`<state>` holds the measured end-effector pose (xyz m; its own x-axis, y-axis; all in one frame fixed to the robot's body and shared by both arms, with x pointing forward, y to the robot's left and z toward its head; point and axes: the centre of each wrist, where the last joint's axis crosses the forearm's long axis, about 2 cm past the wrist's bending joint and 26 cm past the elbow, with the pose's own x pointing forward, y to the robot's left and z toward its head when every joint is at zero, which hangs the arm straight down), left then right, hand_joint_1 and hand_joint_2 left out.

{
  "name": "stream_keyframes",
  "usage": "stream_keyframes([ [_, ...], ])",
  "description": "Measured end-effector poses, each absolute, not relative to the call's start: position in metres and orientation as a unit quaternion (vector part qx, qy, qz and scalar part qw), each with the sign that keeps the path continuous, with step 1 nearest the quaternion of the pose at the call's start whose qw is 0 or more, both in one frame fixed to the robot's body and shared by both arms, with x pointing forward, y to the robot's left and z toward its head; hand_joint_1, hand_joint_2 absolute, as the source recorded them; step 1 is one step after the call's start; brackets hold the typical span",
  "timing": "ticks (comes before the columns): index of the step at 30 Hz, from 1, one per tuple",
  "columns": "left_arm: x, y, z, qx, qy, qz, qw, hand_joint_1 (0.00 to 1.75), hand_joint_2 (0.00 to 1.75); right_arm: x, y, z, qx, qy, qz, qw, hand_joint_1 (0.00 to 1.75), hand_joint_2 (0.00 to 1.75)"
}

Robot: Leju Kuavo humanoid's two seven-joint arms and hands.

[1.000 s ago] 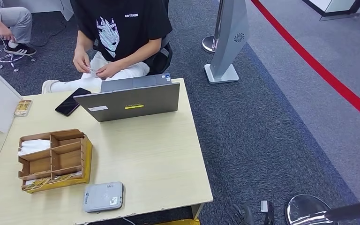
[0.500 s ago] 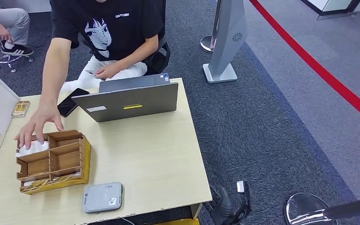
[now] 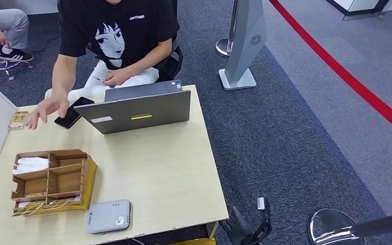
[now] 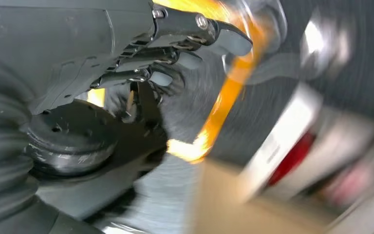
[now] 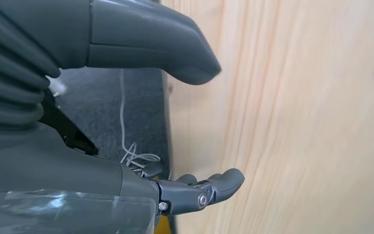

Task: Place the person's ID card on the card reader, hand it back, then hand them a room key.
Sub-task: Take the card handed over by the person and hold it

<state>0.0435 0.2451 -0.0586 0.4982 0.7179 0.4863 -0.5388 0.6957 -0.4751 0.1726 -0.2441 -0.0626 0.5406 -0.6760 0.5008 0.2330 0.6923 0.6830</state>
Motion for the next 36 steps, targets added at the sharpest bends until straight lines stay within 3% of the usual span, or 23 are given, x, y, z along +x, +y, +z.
stream_keyframes([
  [7, 0.044, 0.246, -0.036, 0.002, -0.315, 0.572, 0.757, 0.00, 1.75, 0.153, -0.260, -0.064, 0.223, -0.409, -0.356, 0.810, 0.00, 1.75],
  [10, 0.054, 0.240, -0.027, 0.040, -0.308, 0.609, 0.730, 0.00, 1.75, 0.143, -0.275, -0.060, 0.201, -0.417, -0.384, 0.799, 0.00, 1.75],
  [24, 0.093, 0.250, -0.014, 0.000, -0.436, 0.471, 0.767, 0.00, 1.75, 0.086, -0.324, -0.051, 0.120, -0.457, -0.495, 0.729, 0.00, 1.75],
  [31, 0.064, 0.285, 0.011, 0.002, -0.464, 0.425, 0.777, 0.00, 1.75, 0.070, -0.318, -0.046, 0.106, -0.459, -0.516, 0.715, 0.00, 1.75],
  [36, 0.058, 0.298, 0.027, 0.072, -0.512, 0.390, 0.762, 0.00, 1.75, 0.056, -0.316, -0.035, 0.096, -0.463, -0.553, 0.686, 0.00, 1.75],
])
